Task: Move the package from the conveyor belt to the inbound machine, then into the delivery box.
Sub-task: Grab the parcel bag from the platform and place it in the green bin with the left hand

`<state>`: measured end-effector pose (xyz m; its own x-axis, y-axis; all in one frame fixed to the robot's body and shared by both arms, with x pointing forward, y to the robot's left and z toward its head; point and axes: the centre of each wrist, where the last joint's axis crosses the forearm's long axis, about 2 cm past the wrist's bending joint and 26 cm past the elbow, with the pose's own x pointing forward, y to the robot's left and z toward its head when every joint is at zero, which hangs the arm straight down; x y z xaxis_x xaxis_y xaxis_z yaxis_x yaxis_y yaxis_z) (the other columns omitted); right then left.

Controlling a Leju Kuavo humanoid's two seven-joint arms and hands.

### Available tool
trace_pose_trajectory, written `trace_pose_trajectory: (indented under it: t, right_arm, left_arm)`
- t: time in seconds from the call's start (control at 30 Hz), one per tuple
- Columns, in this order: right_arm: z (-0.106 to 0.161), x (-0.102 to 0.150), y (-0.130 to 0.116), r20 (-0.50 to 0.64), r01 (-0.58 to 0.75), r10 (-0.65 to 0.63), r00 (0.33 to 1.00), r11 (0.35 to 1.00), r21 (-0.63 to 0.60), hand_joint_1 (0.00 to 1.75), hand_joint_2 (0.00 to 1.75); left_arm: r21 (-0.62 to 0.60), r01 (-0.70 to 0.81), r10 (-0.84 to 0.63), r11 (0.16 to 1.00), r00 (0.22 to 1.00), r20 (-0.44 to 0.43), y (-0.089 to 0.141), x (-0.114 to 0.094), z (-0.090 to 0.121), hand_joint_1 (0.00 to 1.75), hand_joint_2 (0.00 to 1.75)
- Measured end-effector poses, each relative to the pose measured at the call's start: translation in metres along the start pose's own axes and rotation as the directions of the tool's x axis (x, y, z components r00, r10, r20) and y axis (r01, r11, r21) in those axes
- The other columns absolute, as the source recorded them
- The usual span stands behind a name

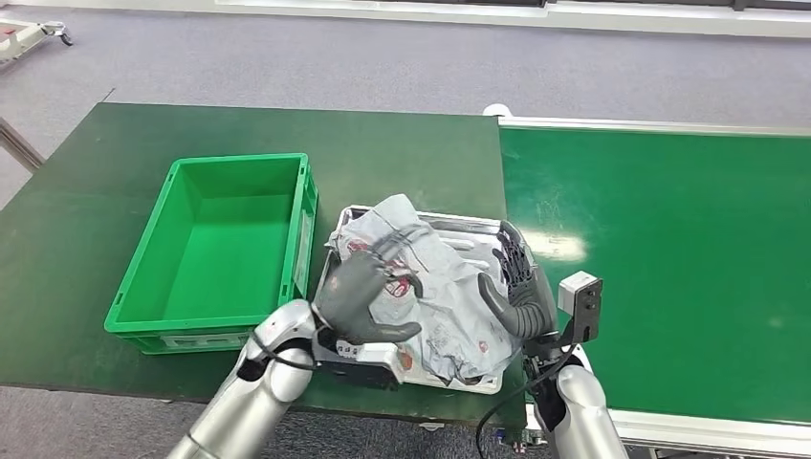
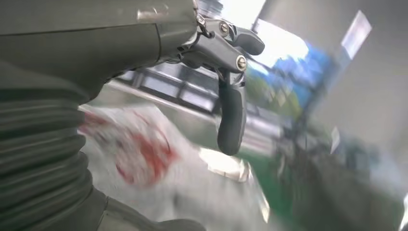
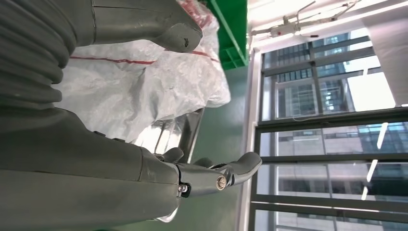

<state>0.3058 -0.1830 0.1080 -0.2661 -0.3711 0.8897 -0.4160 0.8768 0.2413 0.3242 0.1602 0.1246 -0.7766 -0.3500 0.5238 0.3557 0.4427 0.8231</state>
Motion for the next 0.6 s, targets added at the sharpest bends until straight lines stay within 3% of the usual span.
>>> trace_pose_trajectory:
  t: [0.1,0.23,0.5,0.6]
  right_arm:
    - [0.001,0.007,0.0,0.02,0.011,-0.011,1.0,1.0,-0.001,0.0,1.75]
    - [0.004,0.014,0.0,0.045,0.019,-0.02,0.999,1.0,0.011,0.0,1.75]
    - [0.012,0.028,-0.001,0.106,0.026,-0.031,0.994,0.998,0.049,0.0,1.75]
    - [0.017,0.034,-0.002,0.129,0.019,-0.025,0.991,0.999,0.045,0.0,1.75]
  left_arm:
    - [-0.216,0.042,-0.032,0.976,0.998,0.05,0.003,-0.02,-0.014,0.0,1.75]
    - [-0.403,0.037,-0.021,0.914,0.999,0.042,0.013,-0.039,-0.019,0.0,1.75]
    - [-0.665,-0.197,0.159,0.72,0.98,-0.117,0.036,-0.065,-0.008,0.04,1.75]
    - [-0.712,-0.215,0.163,0.668,0.976,-0.142,0.048,-0.068,-0.012,1.34,1.75]
